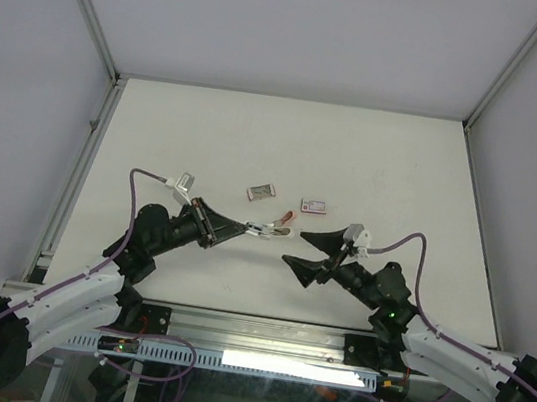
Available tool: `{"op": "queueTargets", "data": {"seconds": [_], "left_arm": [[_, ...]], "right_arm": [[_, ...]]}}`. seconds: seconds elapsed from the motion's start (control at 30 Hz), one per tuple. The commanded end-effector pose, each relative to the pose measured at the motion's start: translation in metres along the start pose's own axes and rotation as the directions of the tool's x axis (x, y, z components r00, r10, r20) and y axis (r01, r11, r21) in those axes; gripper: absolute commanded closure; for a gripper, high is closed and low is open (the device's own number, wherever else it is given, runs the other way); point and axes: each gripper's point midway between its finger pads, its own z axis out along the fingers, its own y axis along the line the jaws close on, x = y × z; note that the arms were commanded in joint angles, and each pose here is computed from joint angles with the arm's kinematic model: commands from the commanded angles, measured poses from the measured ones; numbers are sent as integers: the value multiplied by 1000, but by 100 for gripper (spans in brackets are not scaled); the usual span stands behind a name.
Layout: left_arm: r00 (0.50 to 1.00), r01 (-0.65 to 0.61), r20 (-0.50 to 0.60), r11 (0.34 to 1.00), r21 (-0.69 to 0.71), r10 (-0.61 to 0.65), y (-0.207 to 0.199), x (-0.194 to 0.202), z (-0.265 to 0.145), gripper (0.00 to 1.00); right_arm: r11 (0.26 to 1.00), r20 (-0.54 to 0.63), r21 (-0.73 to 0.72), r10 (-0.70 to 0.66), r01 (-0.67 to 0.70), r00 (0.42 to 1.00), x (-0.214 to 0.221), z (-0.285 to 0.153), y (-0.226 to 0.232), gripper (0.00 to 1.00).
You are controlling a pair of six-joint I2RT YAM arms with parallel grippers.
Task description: Load the staples into the stapler
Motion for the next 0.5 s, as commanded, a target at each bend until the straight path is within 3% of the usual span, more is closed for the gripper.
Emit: {"op": "queueTargets", "data": {"seconds": [0.0, 0.13, 0.2, 0.3, 0.47], "left_arm": [[988, -68, 141, 997, 46, 61, -8, -25, 0, 100], [974, -113, 201, 992, 51, 101, -3, -32, -3, 100], [969, -126, 221, 990, 64, 109, -3, -33, -5, 100], [962, -150, 242, 985, 86, 125, -6, -35, -7, 100], [959, -157, 252, 984, 90, 130, -7, -37, -8, 100]], "right_arm": [[985, 78, 125, 109, -118, 991, -23, 3, -17, 19], [950, 38, 209, 231, -233, 972, -32, 13, -24, 13], [859, 66, 308, 409, -409, 910, -37, 18, -33, 14], [775, 84, 356, 530, -523, 844, -40, 27, -34, 17], [735, 79, 387, 576, -557, 814, -48, 41, -35, 20]]}}
